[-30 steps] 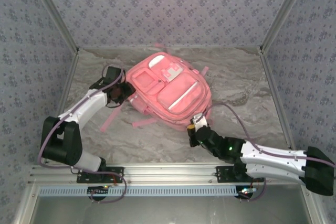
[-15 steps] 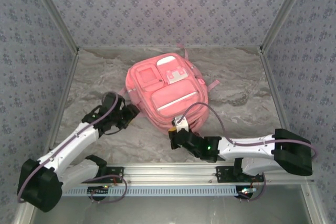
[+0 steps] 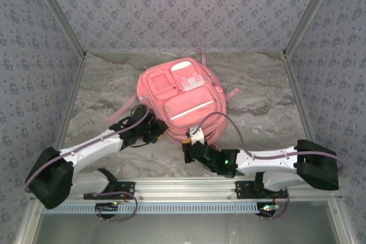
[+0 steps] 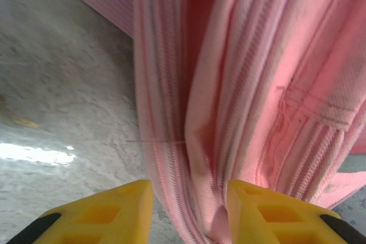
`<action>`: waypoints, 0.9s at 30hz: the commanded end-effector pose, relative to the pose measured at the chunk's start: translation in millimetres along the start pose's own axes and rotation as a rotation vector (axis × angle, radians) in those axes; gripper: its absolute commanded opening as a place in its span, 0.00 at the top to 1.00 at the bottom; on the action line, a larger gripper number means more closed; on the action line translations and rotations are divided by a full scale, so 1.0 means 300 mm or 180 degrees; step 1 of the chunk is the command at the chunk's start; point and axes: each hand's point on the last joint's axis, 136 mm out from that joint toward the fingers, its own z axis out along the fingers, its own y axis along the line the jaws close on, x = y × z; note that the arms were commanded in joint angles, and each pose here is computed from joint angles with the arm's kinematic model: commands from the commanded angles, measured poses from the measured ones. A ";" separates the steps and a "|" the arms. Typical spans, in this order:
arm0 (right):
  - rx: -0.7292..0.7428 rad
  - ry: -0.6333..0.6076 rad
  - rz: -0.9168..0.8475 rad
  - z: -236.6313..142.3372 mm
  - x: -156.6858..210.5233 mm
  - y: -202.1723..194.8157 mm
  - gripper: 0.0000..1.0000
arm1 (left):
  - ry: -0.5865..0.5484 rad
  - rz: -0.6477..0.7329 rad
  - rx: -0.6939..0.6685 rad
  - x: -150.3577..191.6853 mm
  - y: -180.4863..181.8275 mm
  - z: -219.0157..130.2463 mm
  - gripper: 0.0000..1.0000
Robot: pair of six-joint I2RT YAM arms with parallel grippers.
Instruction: Pack the student bag
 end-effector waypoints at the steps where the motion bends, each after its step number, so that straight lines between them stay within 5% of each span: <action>1: -0.0079 -0.0191 0.0191 -0.006 -0.043 0.028 1.00 | -0.0049 -0.0100 0.0186 -0.004 -0.078 -0.004 0.61; 8: -0.0085 -0.0137 0.0197 0.008 -0.030 0.034 1.00 | -0.0016 0.0071 0.0197 0.035 -0.114 0.014 0.61; 15: -0.0083 -0.0094 0.0227 0.015 -0.018 0.032 1.00 | 0.0054 0.0076 0.0198 0.058 -0.115 0.042 0.71; 27: 0.0011 -0.0062 0.0248 0.015 -0.004 0.003 1.00 | 0.0078 0.0104 0.0128 0.094 -0.084 0.030 0.67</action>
